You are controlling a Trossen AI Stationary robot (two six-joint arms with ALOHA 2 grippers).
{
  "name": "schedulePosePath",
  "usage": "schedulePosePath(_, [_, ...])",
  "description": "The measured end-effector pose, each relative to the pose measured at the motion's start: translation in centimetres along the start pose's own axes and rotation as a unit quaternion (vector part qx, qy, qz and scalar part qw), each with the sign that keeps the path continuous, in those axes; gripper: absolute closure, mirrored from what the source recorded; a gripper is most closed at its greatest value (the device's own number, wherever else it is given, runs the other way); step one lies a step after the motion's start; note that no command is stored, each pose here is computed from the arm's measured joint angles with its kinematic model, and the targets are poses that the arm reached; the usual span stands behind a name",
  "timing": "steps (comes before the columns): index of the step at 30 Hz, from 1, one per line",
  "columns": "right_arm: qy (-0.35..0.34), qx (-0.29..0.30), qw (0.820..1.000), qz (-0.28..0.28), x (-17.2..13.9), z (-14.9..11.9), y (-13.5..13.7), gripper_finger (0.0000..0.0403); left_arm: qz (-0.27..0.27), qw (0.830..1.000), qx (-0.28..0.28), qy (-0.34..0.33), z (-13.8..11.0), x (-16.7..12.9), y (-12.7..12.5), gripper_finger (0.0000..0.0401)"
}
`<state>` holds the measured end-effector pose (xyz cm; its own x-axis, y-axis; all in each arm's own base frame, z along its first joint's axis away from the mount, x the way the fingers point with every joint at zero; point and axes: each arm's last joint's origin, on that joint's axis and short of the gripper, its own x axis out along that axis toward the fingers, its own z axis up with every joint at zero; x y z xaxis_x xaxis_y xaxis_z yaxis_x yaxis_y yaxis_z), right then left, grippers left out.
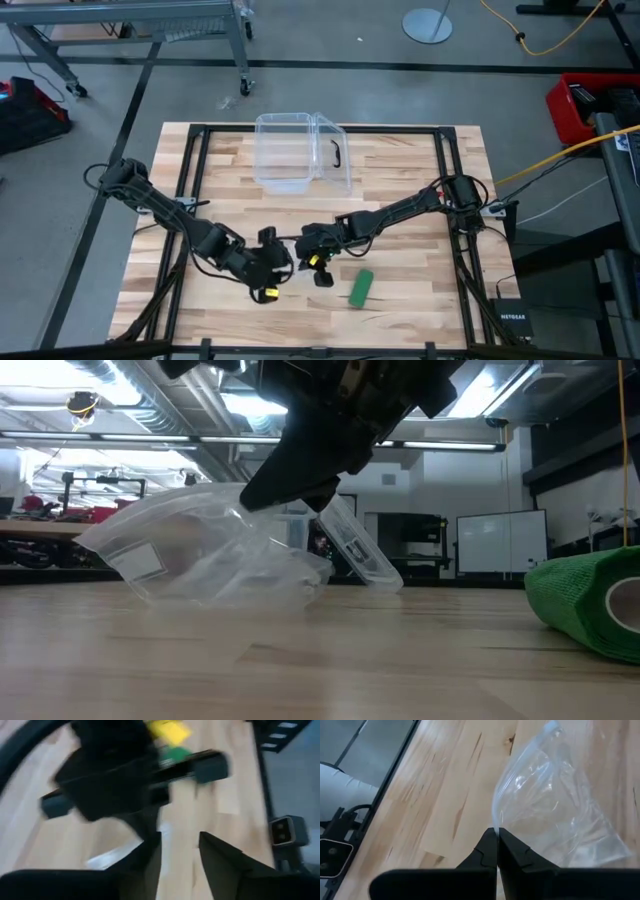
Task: Roll bandage
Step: Prepare the transparent zip bag
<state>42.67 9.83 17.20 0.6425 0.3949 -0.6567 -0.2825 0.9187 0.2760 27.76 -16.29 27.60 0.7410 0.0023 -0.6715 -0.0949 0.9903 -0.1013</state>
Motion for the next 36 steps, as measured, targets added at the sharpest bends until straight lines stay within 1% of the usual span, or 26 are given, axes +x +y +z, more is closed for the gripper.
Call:
schedulePosePath(3, [0.015,0.005,1.0,0.001,-0.4,-0.1,-0.1,0.0398,-0.015,1.0,0.007,-0.006,-0.3,0.0,-0.5,0.0253])
schedulePosePath(6, [0.034,0.001,0.999,-0.006,-1.5,0.0,0.0,0.0398,-0.016,1.0,0.007,-0.003,-0.6,0.0,-0.7,0.0244])
schedulePosePath(11, [0.042,-0.011,0.998,-0.041,-3.4,0.5,0.4,0.0398,-0.018,1.0,0.003,-0.003,-0.7,-0.1,-0.8,0.0248])
schedulePosePath(17, [0.054,-0.01,0.996,-0.068,-4.9,0.7,0.7,0.0398,-0.017,0.999,-0.028,-0.001,-0.7,0.0,-0.9,0.0257])
schedulePosePath(20, [0.062,-0.008,0.995,-0.072,-5.2,0.6,0.7,0.0398,-0.013,1.0,-0.022,0.005,-1.0,0.5,-1.0,0.0258])
schedulePosePath(23, [0.07,-0.007,0.995,-0.064,-5.3,0.5,0.8,0.0398,-0.007,1.0,0.005,0.013,-1.3,1.2,-1.1,0.0258])
schedulePosePath(27, [0.072,-0.004,0.997,-0.036,-5.2,0.4,1.0,0.0398,0.019,0.998,0.047,0.023,-1.7,2.5,-0.9,0.0258])
schedulePosePath(30, [0.075,-0.002,0.997,-0.01,-5.2,0.4,1.2,0.0398,0.062,0.995,0.063,0.038,-2.1,3.1,-0.2,0.0258])
schedulePosePath(33, [0.076,-0.001,0.997,0.006,-5.2,0.4,1.3,0.0398,0.104,0.991,0.064,0.054,-2.5,3.3,0.5,0.0258])
schedulePosePath(36, [0.075,0.0,0.997,0.01,-5.2,0.4,1.3,0.0398,0.112,0.99,0.061,0.058,-2.5,3.8,0.8,0.0258])
